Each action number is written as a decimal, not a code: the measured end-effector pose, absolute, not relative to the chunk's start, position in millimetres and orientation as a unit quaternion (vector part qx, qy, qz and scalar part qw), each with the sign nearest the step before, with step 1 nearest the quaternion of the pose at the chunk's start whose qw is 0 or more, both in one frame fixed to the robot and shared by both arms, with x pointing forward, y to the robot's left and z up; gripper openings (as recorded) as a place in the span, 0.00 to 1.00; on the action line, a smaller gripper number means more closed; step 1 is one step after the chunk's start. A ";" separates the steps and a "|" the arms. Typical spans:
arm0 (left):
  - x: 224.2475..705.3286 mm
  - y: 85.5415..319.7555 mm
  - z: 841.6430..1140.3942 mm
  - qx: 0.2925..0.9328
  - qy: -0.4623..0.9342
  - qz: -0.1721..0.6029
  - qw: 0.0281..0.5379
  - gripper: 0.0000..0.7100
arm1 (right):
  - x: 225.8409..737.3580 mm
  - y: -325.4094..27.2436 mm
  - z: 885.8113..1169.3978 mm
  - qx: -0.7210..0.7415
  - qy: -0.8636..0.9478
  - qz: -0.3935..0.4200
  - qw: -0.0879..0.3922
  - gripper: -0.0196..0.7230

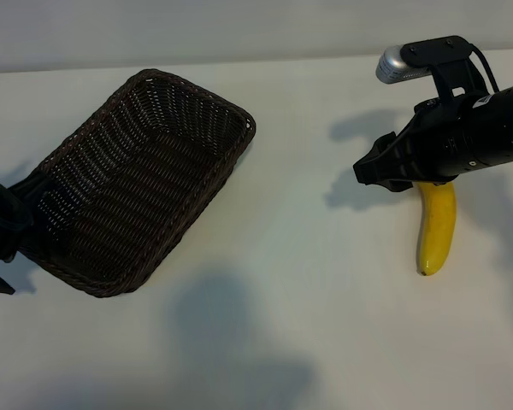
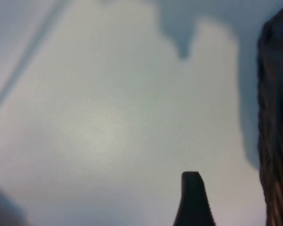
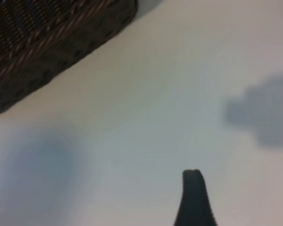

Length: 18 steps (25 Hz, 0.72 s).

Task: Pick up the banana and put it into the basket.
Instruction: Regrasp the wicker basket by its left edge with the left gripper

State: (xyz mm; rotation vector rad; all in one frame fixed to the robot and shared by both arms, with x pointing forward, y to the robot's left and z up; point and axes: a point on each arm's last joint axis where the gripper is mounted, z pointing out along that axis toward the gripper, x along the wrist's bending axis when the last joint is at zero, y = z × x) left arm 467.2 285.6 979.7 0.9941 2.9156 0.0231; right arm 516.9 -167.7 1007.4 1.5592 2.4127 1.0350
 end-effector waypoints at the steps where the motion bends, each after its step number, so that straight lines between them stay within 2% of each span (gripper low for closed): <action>1: 468.1 285.5 978.9 0.322 0.946 0.009 0.036 0.74 | 516.9 -167.7 1007.4 0.510 0.789 0.339 0.044 0.71; 5: 472.9 285.1 977.2 0.318 0.946 0.014 0.058 0.74 | 516.9 -167.7 1007.4 0.510 0.789 0.339 0.044 0.71; 18: 485.8 280.8 952.0 0.302 0.952 -0.007 0.055 0.74 | 516.9 -167.7 1007.4 0.510 0.789 0.339 0.044 0.71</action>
